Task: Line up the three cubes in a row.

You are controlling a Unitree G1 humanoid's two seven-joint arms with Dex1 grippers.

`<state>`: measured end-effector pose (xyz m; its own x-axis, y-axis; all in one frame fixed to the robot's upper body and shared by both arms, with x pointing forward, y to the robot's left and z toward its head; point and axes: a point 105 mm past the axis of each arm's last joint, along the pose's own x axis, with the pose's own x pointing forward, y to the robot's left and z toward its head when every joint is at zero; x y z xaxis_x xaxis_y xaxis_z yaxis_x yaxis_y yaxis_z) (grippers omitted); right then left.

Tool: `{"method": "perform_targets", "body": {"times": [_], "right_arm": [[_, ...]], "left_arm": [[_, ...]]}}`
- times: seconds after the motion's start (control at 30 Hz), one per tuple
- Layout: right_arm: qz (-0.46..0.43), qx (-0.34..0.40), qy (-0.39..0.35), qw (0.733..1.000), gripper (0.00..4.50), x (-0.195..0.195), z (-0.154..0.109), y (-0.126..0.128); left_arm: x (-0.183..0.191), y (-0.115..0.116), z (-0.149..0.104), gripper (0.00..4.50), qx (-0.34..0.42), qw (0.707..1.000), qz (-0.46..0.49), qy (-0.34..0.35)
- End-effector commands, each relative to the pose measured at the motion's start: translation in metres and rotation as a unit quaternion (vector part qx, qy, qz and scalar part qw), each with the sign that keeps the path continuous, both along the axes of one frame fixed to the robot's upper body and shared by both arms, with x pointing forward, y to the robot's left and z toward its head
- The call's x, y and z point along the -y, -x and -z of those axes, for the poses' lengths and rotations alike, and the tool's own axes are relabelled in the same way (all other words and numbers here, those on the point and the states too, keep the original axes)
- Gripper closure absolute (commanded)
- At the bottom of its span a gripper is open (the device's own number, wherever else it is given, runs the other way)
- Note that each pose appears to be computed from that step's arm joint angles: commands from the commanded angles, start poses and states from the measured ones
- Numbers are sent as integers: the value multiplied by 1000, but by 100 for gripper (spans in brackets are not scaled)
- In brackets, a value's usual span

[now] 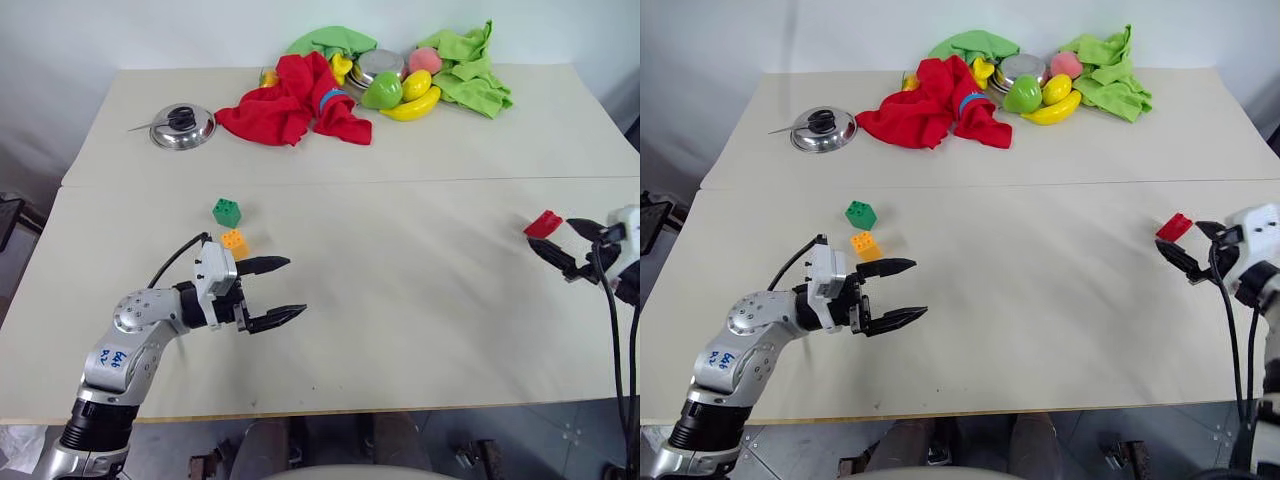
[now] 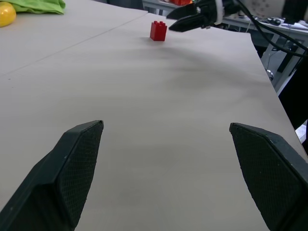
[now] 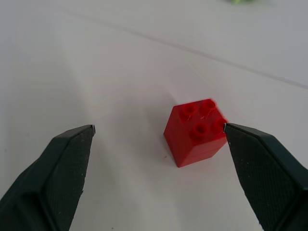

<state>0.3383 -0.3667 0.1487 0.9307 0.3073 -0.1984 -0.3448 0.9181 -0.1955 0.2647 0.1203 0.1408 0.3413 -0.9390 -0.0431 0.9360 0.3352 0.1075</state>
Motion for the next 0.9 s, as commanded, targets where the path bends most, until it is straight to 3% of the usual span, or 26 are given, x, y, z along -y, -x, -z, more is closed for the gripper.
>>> {"method": "perform_targets", "body": {"times": [0.03,0.43,0.77,0.9], "right_arm": [[8,-3,41,999,0,13,-8,-5],[70,-22,59,996,0,23,-7,-26],[123,20,-24,992,0,16,-12,-42],[117,14,-24,993,0,13,-7,-43]], "left_arm": [[1,5,-7,3,21,1000,5,0],[-1,12,-6,3,17,1000,-8,-4],[0,10,-6,3,24,1000,-16,-1],[3,11,-4,3,21,1000,-9,-2]]}}
